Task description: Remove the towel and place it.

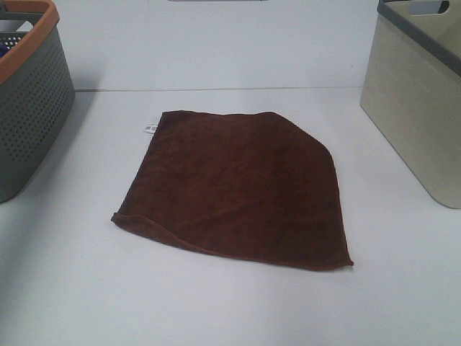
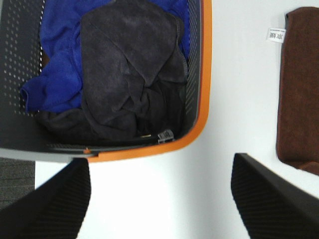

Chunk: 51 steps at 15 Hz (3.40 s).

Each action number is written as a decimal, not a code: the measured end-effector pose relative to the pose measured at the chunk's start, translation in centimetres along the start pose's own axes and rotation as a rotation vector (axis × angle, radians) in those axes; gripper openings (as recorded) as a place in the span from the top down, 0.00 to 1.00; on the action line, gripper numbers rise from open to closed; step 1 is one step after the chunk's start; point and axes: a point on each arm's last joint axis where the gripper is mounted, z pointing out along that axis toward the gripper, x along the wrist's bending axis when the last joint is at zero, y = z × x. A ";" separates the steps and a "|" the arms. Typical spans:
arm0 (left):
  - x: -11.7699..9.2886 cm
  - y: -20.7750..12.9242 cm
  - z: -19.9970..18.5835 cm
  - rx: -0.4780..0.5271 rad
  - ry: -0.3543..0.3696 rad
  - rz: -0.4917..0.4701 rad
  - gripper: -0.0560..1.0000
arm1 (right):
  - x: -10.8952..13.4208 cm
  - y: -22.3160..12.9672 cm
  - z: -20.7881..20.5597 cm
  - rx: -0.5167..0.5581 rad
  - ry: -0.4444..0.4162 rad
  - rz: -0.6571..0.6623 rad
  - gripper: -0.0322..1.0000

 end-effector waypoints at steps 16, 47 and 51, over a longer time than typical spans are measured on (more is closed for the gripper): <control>-3.2 -22.2 -6.1 -0.250 0.062 0.005 0.24 | -3.9 -25.7 -10.6 -0.112 0.025 -0.148 0.35; -4.7 -31.2 -5.1 -0.558 -0.093 0.097 0.24 | -4.9 -34.0 -11.5 -0.404 0.067 -0.266 0.35; -4.8 -31.2 -5.1 -0.558 -0.083 0.088 0.24 | -4.9 -34.0 -11.5 -0.404 0.067 -0.266 0.35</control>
